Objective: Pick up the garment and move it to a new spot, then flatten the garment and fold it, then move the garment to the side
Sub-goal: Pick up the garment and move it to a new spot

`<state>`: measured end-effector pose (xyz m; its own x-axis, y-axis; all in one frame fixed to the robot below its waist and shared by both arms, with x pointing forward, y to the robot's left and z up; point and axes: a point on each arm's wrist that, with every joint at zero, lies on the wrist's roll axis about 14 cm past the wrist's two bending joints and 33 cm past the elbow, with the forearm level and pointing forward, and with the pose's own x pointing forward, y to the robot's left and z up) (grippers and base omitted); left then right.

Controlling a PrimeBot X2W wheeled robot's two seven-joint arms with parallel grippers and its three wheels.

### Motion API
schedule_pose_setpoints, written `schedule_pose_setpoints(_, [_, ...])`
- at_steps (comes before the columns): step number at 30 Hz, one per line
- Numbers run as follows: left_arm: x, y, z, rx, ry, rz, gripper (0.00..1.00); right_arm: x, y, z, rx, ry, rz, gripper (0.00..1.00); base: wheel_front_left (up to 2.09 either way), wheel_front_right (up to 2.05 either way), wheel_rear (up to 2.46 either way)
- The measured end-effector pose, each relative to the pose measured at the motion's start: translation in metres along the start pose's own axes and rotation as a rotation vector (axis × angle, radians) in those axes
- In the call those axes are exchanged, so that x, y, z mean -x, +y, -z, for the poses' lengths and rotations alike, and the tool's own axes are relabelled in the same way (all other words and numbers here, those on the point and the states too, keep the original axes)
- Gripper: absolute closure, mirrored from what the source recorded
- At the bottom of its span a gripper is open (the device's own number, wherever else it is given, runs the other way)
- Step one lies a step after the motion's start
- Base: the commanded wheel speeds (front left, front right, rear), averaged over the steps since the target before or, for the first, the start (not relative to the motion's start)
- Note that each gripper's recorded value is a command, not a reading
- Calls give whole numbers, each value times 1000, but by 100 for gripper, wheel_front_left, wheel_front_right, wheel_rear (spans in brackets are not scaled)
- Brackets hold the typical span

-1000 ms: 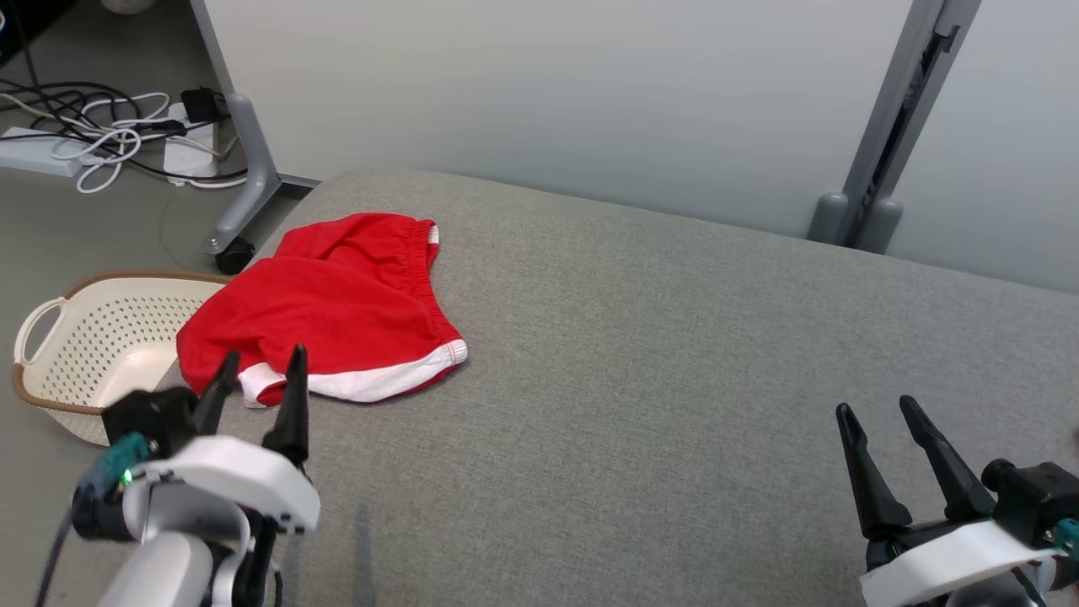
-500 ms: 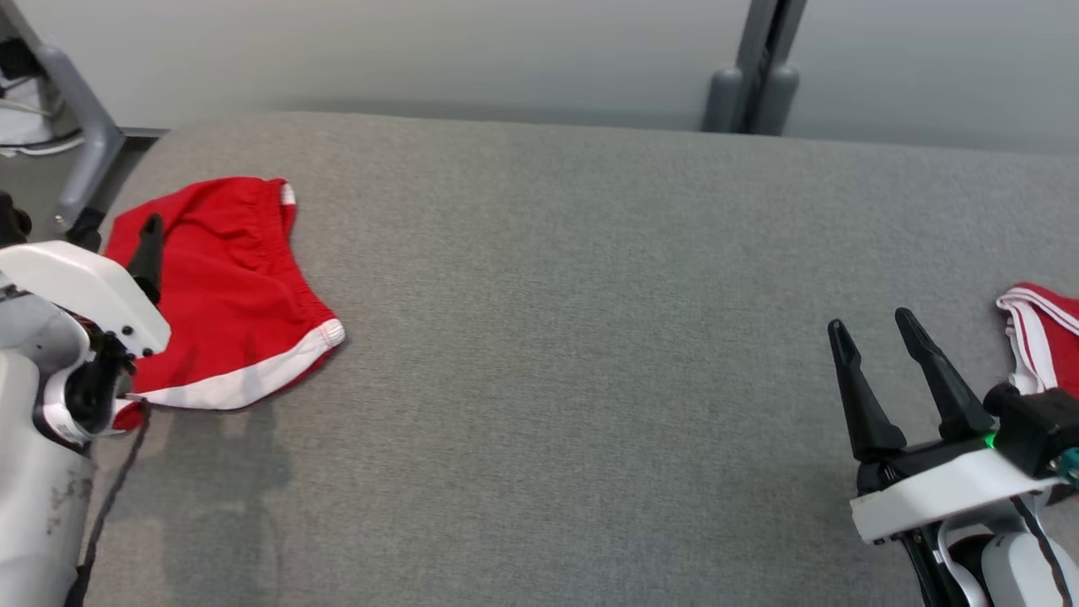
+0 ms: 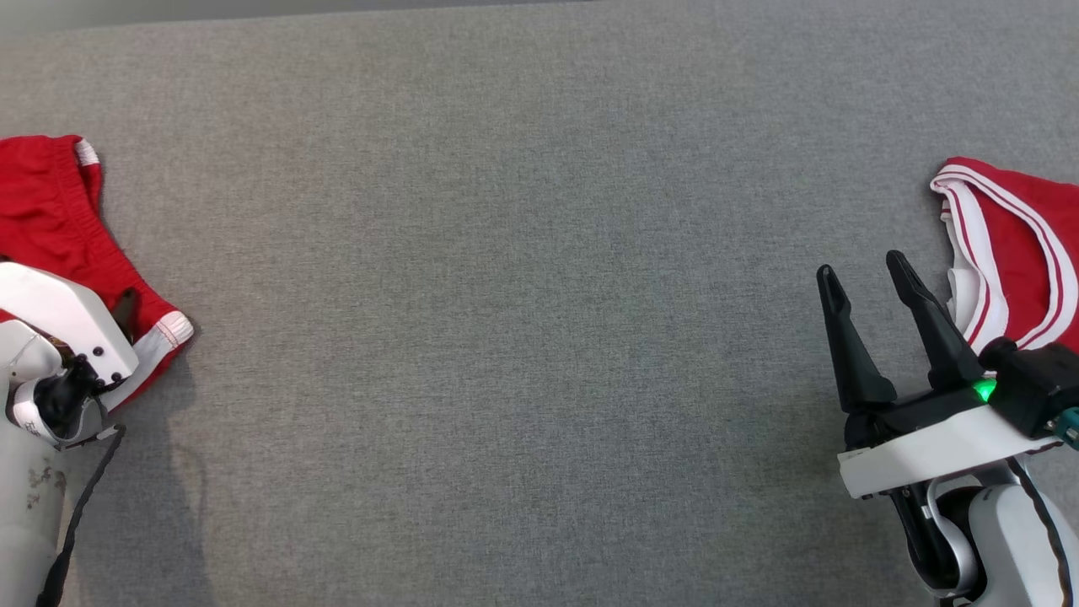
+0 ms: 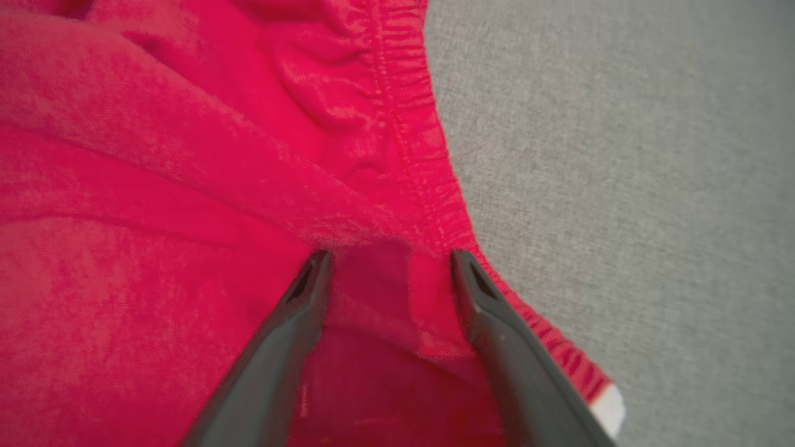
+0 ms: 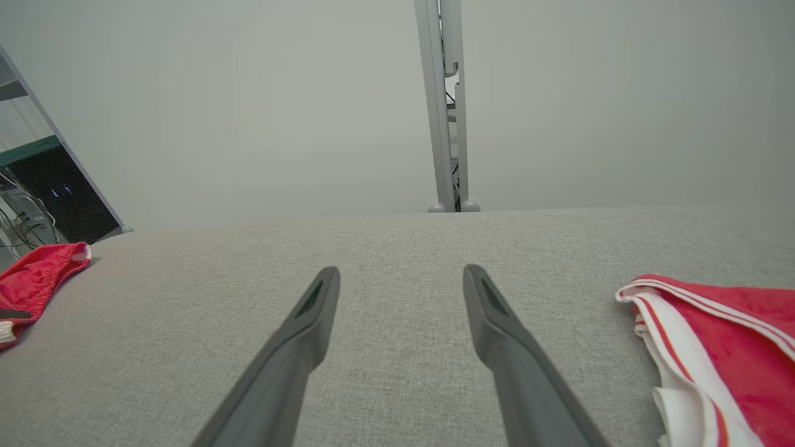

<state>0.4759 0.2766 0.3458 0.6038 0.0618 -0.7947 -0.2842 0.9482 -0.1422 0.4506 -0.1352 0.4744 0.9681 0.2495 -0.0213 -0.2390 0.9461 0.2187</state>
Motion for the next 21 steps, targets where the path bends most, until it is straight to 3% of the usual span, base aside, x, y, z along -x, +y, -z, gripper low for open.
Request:
schedule_pose_setpoints(5, [-11,-5,10,5,74,24,0,0,-9,7,-2,14,24,0,0,0,0])
schedule_pose_setpoints(6, [-11,-4,11,6,78,24,15,0,-9,7,-2,12,23,0,0,0,0])
schedule_pose_setpoints(7, [-11,-4,12,8,79,27,52,0,-8,7,-3,12,22,0,0,0,0])
schedule_pose_setpoints(8, [-10,-5,12,11,74,33,100,0,-8,7,-4,13,22,0,0,0,0])
schedule_pose_setpoints(21, [23,-30,-15,-70,-103,144,100,20,-6,-21,-2,-63,42,0,0,0,0])
